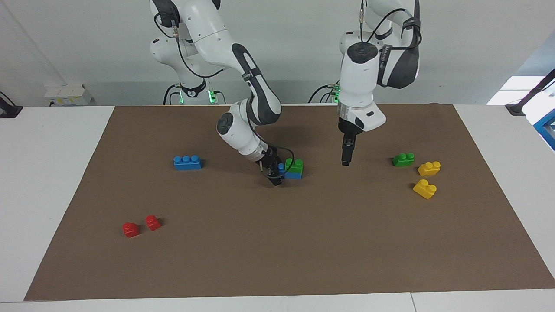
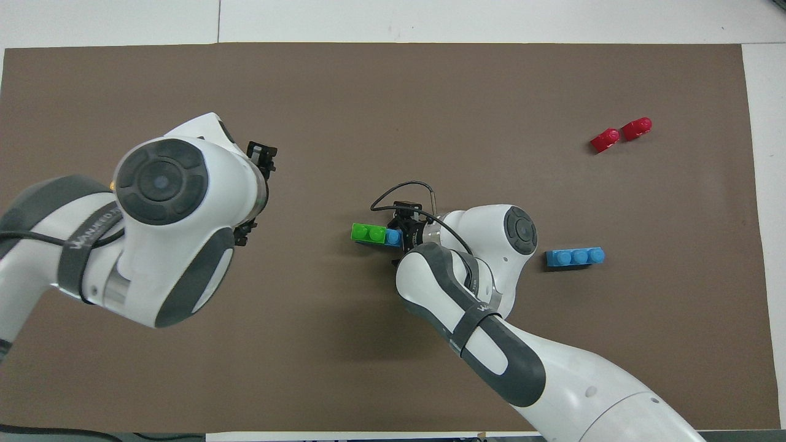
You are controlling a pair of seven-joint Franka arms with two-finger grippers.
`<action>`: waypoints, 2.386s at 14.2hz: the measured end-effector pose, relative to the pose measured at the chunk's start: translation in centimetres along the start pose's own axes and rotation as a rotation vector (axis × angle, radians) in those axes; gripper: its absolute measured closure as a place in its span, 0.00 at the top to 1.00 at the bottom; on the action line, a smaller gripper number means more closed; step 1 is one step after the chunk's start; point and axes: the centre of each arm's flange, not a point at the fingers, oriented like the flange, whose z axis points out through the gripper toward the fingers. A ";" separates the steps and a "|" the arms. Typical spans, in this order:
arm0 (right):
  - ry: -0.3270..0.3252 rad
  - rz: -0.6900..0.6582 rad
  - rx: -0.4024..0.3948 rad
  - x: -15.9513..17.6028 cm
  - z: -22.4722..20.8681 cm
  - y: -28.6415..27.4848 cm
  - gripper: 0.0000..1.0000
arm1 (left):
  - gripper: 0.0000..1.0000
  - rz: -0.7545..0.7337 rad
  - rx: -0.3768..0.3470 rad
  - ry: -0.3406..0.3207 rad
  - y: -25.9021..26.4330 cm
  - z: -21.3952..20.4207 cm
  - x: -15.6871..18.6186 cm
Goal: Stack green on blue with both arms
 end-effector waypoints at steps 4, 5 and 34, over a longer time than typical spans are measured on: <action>0.017 -0.057 -0.071 3.1 -5.5 -2.9 0.90 | 1.00 0.180 0.012 -0.052 -2.7 -3.6 8.6; 0.023 -0.073 -0.085 4.0 -7.7 -3.7 0.90 | 1.00 0.248 0.023 -0.058 -3.5 -4.3 10.6; 0.382 -1.338 -0.417 6.9 -50.2 -0.4 1.00 | 1.00 1.021 0.081 -0.228 -5.7 -12.8 22.0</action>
